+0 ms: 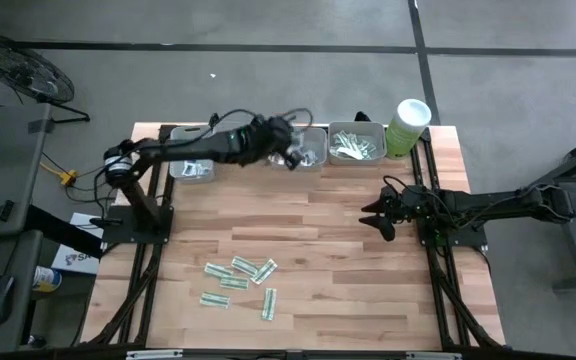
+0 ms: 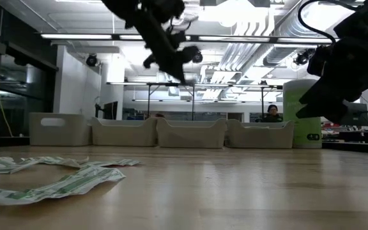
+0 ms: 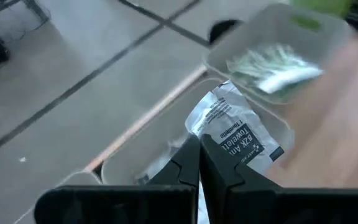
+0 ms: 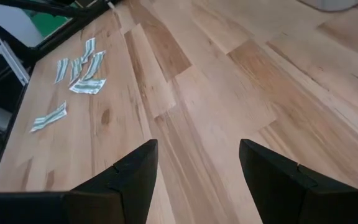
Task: Pick & Place First Aid Supplies
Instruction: Put the gray towelette pack into the middle right gray bin
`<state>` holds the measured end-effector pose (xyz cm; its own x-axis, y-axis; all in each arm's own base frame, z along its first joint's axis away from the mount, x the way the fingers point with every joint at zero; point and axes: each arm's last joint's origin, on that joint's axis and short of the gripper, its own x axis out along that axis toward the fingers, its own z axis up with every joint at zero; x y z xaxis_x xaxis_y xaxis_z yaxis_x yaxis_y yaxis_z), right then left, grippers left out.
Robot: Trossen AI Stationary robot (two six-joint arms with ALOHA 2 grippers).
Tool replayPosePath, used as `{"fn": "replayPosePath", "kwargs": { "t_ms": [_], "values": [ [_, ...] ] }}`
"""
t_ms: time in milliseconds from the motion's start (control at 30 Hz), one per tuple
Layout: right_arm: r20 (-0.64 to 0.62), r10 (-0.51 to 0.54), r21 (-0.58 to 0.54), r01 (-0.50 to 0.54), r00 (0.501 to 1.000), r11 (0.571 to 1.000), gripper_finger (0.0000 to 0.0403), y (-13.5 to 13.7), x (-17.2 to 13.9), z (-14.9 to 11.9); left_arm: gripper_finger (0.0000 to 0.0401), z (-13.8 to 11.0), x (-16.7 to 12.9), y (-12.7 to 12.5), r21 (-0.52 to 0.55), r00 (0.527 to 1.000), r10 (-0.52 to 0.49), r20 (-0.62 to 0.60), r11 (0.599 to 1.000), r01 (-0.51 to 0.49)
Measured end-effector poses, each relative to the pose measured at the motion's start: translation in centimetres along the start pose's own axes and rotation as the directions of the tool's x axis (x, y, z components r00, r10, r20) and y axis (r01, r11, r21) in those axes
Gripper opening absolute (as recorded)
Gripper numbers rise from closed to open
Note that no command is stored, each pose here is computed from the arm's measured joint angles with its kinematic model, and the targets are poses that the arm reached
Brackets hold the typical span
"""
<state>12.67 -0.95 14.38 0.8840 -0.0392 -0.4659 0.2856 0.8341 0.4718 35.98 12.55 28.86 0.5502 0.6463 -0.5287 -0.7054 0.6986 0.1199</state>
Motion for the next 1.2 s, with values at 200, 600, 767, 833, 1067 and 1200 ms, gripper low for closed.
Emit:
{"fn": "replayPosePath", "kwargs": {
  "t_ms": [200,600,767,833,1067,1200],
  "values": [
    [0.003,0.001,-0.029,-0.001,1.000,1.000,0.0220,0.0,0.0,0.0,0.0000,-0.5,3.8,2.5,-0.153,0.999,0.034,-0.027,0.988,-0.037],
    [0.007,-0.008,-0.049,0.008,1.000,0.999,0.0220,0.0,0.0,0.0,0.0000,-2.8,8.0,2.2,-0.299,0.996,-0.022,-0.086,0.954,-0.005],
    [0.007,-0.008,-0.046,0.008,1.000,0.999,0.0220,0.0,0.0,0.0,0.0002,-3.2,8.3,2.1,-0.330,0.993,-0.036,-0.112,0.944,-0.003],
    [0.006,-0.006,-0.044,0.007,1.000,0.999,0.0220,0.0,0.0,0.0,0.0007,-3.1,8.3,2.0,-0.337,0.993,-0.044,-0.107,0.942,0.006],
    [0.001,0.001,-0.017,-0.001,1.000,1.000,0.0220,0.0,0.0,0.0,0.0052,-3.2,8.2,2.0,-0.339,0.992,-0.059,-0.112,0.941,0.018],
    [-0.003,0.008,0.001,-0.008,1.000,1.000,0.0220,0.0,0.0,0.0,0.0081,-3.1,8.3,1.9,-0.344,0.991,-0.084,-0.107,0.938,0.042]
  ]
}}
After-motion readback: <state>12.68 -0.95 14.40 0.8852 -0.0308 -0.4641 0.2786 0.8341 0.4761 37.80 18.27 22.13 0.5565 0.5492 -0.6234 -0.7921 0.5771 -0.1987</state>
